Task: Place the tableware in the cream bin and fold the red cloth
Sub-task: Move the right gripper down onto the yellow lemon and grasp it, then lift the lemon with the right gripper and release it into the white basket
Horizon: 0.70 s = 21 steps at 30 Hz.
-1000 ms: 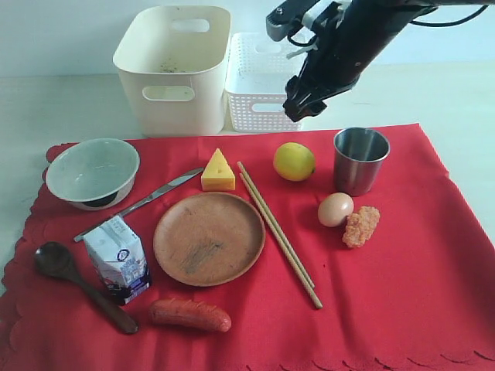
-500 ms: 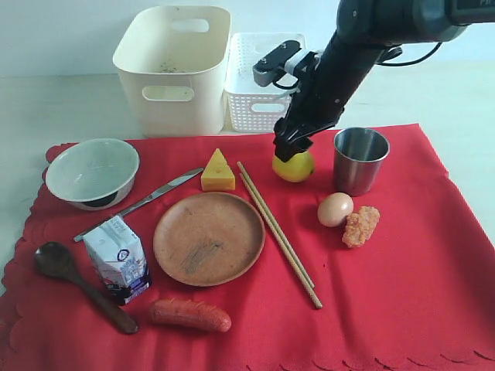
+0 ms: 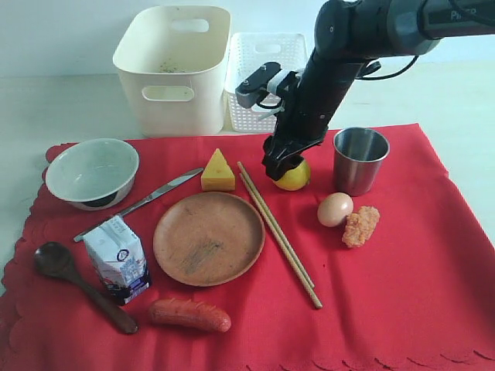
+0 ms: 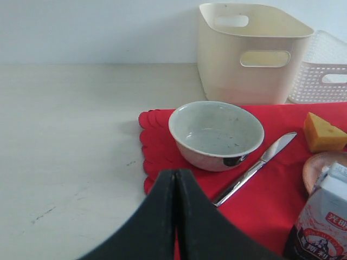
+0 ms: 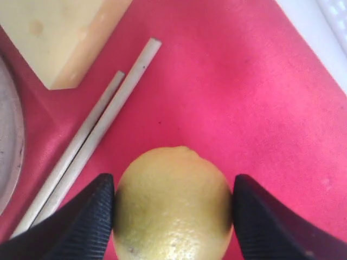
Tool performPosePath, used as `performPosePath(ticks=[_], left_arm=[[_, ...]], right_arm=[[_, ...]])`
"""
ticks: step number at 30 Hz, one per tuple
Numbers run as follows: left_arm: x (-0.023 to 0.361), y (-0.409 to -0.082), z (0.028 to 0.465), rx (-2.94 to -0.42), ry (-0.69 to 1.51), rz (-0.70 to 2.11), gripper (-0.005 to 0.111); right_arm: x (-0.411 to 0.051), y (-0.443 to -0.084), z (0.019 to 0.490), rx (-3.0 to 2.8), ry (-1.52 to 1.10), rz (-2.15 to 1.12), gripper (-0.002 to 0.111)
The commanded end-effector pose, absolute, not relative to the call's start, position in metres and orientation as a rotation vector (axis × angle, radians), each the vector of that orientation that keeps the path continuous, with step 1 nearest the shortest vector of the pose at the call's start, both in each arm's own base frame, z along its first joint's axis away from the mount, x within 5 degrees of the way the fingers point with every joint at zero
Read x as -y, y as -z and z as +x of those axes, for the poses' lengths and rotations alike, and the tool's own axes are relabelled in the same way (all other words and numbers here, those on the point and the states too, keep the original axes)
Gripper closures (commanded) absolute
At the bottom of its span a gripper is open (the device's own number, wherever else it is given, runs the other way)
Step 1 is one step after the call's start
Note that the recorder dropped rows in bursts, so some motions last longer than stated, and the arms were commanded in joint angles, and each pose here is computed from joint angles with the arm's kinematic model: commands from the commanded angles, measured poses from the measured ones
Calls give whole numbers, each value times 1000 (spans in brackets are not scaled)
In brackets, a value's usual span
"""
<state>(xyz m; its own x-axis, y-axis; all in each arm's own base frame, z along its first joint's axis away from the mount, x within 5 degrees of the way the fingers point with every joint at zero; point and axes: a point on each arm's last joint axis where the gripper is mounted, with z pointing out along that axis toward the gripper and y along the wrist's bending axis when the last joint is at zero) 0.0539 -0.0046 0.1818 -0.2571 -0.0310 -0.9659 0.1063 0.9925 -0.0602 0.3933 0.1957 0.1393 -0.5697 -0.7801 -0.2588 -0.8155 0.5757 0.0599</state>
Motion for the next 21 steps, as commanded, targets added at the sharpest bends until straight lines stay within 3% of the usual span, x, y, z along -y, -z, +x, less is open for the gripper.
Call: performPosePath(ticks=[1,12,21], left_arm=[[5,-184,54,-1808,138,59,105],[5,-184,54,-1808,138,59,105],[5,-184,54,-1808,138,59,105]], right_arm=[[-198,-156,399,-2605,-254,-1318,108],[-201,-250,401,-2414,-262,-1154,108],[-204,-274,424,-2164,-229,-871,108]])
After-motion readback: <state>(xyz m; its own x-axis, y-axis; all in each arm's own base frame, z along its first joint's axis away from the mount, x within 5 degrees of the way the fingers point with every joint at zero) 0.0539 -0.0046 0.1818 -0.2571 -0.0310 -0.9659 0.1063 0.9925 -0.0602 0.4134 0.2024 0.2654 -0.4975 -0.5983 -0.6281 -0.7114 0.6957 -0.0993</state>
